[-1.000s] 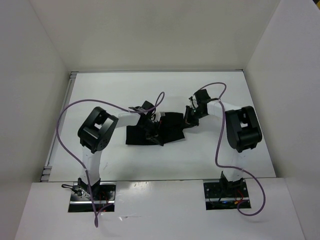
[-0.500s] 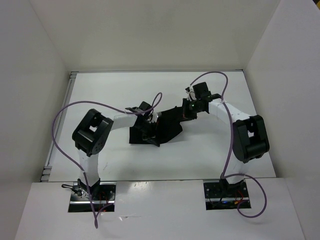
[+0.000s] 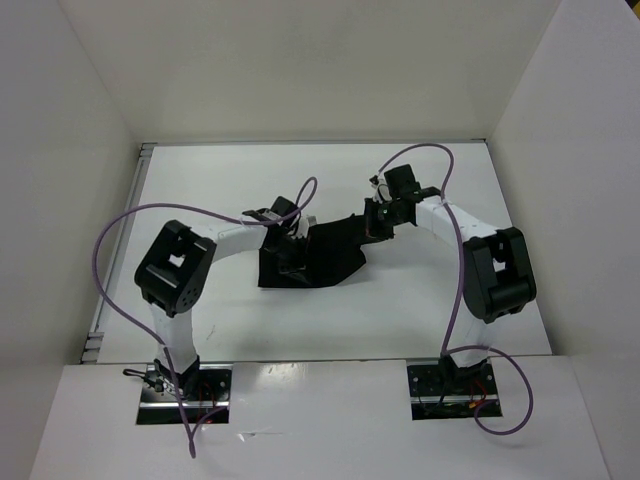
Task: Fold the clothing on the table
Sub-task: Fold the skirt
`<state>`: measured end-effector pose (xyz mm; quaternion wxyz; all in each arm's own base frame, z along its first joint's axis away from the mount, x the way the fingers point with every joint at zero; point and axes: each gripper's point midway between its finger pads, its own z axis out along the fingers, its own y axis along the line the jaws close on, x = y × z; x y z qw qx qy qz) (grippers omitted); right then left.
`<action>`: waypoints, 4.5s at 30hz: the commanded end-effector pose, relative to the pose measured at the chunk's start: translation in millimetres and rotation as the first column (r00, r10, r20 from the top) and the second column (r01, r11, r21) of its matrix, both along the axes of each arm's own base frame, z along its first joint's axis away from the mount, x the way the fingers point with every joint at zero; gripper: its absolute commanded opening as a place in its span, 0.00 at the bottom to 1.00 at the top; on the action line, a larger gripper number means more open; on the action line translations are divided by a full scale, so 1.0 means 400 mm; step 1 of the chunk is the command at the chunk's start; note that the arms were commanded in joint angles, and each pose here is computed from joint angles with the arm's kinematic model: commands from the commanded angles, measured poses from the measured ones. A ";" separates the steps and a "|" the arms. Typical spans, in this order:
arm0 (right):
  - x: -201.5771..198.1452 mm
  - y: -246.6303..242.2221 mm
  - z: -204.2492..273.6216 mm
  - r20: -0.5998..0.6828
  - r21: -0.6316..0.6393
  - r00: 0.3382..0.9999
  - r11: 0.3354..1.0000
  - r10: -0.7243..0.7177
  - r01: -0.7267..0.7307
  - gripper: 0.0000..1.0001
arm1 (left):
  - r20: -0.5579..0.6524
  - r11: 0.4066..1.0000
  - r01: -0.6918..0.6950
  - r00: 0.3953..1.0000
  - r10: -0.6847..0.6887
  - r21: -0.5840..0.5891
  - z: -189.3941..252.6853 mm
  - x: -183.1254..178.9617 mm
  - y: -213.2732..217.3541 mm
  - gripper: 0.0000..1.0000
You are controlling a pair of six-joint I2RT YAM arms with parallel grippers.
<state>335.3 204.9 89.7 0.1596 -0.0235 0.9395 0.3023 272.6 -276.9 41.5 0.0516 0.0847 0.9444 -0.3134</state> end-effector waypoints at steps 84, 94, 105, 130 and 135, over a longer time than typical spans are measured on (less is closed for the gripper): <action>-0.048 0.410 0.119 -0.022 0.243 0.930 0.904 0.367 -0.351 0.00 | 0.061 0.908 -0.291 0.956 0.286 0.301 -0.083 0.094 0.346 0.02; -0.021 0.502 0.078 -0.021 0.242 0.924 0.899 0.382 -0.366 0.00 | 0.069 0.909 -0.294 0.956 0.286 0.297 -0.075 0.096 0.345 0.02; -0.031 0.583 0.077 -0.009 0.292 0.903 0.865 0.429 -0.408 0.00 | 0.094 0.903 -0.305 0.952 0.290 0.301 -0.063 0.104 0.351 0.02; -0.017 0.565 0.316 0.207 0.321 0.884 0.825 0.418 -0.465 0.22 | 0.400 0.751 -0.569 0.808 0.433 0.336 0.155 0.173 0.498 0.05; -0.021 0.468 0.190 0.084 0.265 0.920 0.882 0.383 -0.391 0.01 | 0.406 0.881 -0.436 0.850 0.335 0.184 0.298 0.166 0.404 0.06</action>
